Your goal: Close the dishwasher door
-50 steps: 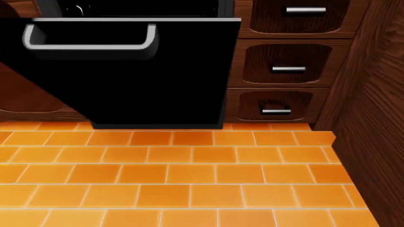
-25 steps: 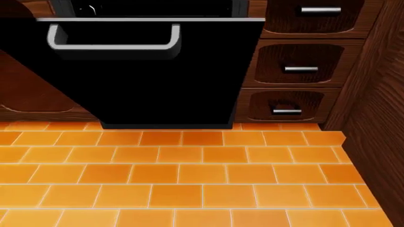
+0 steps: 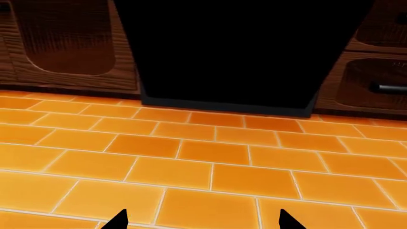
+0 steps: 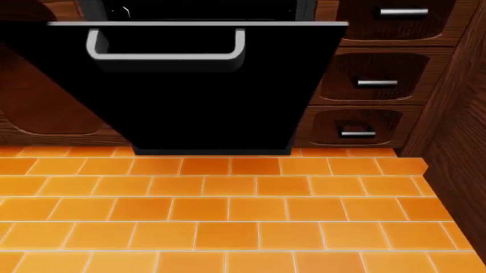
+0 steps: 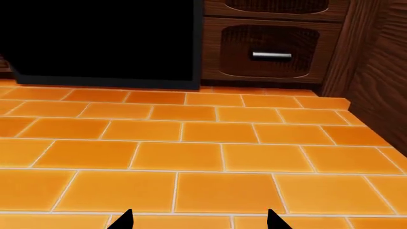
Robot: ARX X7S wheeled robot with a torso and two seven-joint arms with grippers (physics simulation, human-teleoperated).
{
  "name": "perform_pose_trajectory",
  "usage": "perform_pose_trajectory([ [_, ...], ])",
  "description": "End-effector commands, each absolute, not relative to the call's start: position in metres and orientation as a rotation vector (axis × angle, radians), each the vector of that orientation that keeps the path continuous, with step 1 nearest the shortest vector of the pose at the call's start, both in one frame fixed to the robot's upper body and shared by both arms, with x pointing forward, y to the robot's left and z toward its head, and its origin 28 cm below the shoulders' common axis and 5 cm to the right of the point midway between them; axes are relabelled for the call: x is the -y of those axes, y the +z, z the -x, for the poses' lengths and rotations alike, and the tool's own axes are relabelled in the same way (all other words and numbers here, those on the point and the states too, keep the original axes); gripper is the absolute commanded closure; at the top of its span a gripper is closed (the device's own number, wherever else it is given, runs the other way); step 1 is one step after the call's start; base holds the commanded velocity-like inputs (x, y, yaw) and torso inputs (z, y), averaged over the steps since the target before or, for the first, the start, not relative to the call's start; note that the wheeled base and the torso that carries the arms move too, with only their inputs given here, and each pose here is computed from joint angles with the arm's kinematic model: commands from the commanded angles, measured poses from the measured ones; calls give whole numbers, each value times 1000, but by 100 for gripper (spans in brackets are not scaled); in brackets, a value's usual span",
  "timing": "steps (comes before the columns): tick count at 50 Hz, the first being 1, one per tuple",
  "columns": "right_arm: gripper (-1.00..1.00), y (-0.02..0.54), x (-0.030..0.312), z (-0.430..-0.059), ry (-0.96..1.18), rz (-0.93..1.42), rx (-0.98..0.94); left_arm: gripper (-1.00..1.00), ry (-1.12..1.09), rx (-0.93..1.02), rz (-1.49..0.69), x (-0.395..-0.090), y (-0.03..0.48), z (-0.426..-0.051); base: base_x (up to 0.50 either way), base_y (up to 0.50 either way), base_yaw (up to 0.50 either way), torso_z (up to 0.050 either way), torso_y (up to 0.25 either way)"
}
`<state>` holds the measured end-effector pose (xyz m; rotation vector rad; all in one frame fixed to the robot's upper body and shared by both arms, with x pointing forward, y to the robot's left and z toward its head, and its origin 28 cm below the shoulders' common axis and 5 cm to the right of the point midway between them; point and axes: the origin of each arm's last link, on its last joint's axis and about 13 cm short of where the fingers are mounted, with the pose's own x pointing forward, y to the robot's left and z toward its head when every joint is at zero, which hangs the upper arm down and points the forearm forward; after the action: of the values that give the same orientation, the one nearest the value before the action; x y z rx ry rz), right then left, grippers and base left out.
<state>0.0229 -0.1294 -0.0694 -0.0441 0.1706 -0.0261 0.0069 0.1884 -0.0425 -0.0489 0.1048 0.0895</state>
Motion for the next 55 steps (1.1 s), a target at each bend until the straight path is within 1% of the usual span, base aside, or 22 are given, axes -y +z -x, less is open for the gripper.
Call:
perform_pose_trajectory([
  [1,-100,-69,130,-23,-26,44,-170,-100,89,-105,49,-188,-43,-7,0,145,0,0,0],
  [49,-100,-70,129,-24,-27,44,-171,-100,91,-106,49,-189,-43,-7,0,144,0,0,0],
  [55,-100,-70,129,-23,-20,43,-172,-100,92,-107,49,-188,-43,-7,0,23,0,0,0],
])
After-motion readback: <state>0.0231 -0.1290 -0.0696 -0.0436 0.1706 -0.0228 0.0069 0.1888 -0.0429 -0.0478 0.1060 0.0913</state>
